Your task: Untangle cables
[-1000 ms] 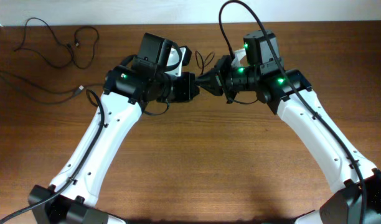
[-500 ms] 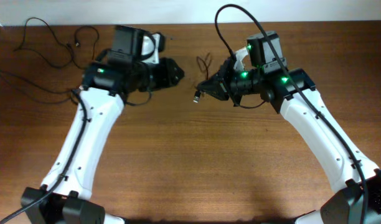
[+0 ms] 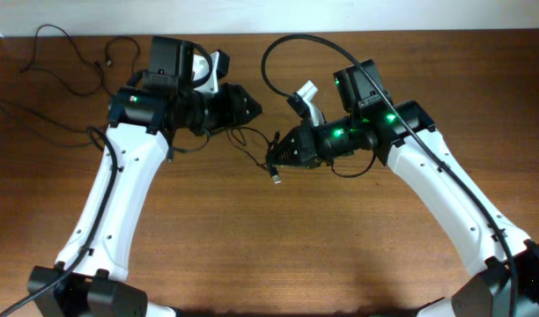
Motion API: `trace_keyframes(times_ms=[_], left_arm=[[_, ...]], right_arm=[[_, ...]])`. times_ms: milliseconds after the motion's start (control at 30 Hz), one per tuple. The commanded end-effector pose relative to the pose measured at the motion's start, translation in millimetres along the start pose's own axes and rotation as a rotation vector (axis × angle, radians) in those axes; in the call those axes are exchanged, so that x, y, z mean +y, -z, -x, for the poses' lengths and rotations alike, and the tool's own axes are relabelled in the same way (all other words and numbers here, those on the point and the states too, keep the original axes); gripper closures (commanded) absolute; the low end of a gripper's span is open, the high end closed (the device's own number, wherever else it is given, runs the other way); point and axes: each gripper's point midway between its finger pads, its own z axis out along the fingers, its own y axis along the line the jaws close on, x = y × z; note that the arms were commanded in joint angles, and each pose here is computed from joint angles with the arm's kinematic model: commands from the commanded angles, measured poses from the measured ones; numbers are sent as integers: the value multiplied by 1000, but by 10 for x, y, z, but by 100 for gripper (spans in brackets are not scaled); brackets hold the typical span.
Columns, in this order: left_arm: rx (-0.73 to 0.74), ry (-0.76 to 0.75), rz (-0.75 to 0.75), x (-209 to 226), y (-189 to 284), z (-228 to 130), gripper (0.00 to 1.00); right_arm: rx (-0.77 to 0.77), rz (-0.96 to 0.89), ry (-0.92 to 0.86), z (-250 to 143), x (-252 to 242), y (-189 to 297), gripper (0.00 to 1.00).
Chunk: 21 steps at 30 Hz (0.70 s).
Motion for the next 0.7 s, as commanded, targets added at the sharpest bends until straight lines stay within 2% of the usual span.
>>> trace_keyframes(times_ms=[0, 67, 167, 233, 300, 467, 667], left_arm=[[54, 9, -17, -94, -14, -136, 50], [38, 6, 12, -50, -19, -112, 51], [-79, 18, 244, 345, 37, 90, 50], [-56, 52, 196, 268, 16, 43, 49], [12, 47, 77, 25, -41, -87, 49], [65, 161, 69, -171, -217, -280, 52], [117, 278, 95, -111, -434, -356, 51]], right_arm=[[-56, -109, 60, 73, -120, 38, 96], [-97, -203, 59, 147, -276, 69, 96], [-142, -327, 49, 217, -482, 133, 96], [-149, -346, 46, 226, -518, 144, 96], [-158, -341, 25, 242, -508, 144, 96], [-161, -270, 25, 275, -376, 107, 96], [-164, -267, 22, 283, -369, 103, 96]])
